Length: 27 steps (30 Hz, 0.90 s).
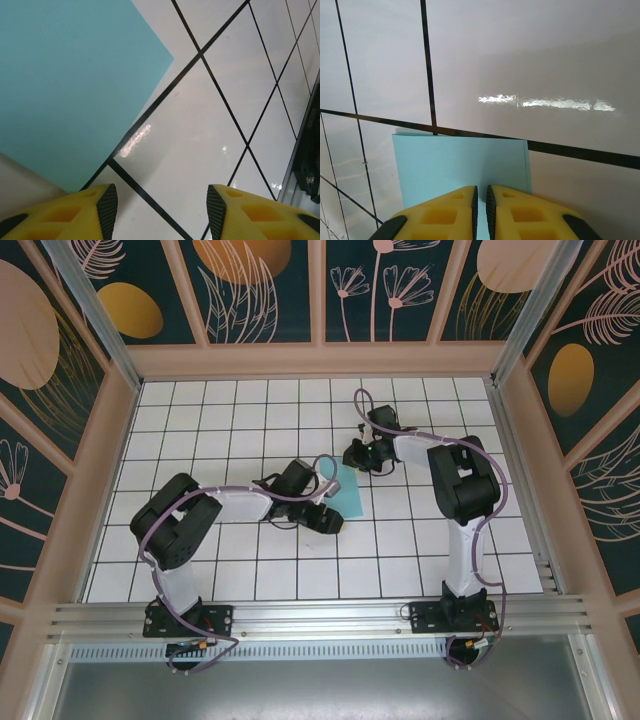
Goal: Fold a paper plane with a square sheet of paper (fold left side to right side)
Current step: First fold the square sheet of paper in half at the center of the table.
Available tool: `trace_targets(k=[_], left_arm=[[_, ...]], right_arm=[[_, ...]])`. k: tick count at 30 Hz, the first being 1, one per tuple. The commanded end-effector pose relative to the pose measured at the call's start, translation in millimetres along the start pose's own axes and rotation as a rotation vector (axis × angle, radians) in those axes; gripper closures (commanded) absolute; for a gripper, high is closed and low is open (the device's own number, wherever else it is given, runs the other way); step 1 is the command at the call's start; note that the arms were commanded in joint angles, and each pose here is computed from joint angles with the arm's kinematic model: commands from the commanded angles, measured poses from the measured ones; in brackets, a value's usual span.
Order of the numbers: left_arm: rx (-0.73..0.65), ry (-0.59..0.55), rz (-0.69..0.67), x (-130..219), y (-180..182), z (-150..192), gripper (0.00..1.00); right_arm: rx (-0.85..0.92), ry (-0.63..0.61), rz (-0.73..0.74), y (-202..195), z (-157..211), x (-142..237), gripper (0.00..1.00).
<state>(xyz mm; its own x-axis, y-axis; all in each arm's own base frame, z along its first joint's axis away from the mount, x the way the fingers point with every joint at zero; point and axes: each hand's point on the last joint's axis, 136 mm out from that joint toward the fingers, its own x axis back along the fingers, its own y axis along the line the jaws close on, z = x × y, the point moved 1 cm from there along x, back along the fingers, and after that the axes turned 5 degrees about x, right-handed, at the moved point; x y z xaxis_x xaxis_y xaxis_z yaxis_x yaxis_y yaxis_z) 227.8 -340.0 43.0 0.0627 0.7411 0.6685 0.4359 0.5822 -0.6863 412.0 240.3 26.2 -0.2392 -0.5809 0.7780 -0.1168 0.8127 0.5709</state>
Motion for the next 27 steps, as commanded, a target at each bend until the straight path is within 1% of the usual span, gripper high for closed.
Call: trace_targets(k=[1, 2, 4, 11, 13, 16, 21, 27], left_arm=[[-0.015, -0.047, 0.050, 22, -25, -23, 0.47], [-0.018, -0.061, 0.060, 27, -27, -28, 0.46], [-0.042, -0.112, 0.087, 39, -37, -50, 0.46], [0.015, -0.196, 0.084, 50, -6, -84, 0.47], [0.021, -0.191, 0.063, 44, 5, -89, 0.47], [0.022, -0.177, 0.073, 31, 13, -98, 0.48], [0.023, -0.181, 0.019, 19, 28, -112, 0.48], [0.048, -0.173, -0.040, 6, 50, -108, 0.48]], right_arm=[[-0.048, 0.107, 0.109, -30, 33, -19, 0.82], [-0.048, 0.107, 0.108, -29, 33, -19, 0.82], [-0.048, 0.108, 0.109, -29, 33, -19, 0.82], [-0.047, 0.109, 0.106, -27, 34, -20, 0.82], [-0.046, 0.109, 0.106, -27, 35, -19, 0.82], [-0.047, 0.110, 0.107, -28, 35, -20, 0.82], [-0.049, 0.113, 0.110, -29, 37, -21, 0.82], [-0.048, 0.115, 0.111, -28, 37, -21, 0.82]])
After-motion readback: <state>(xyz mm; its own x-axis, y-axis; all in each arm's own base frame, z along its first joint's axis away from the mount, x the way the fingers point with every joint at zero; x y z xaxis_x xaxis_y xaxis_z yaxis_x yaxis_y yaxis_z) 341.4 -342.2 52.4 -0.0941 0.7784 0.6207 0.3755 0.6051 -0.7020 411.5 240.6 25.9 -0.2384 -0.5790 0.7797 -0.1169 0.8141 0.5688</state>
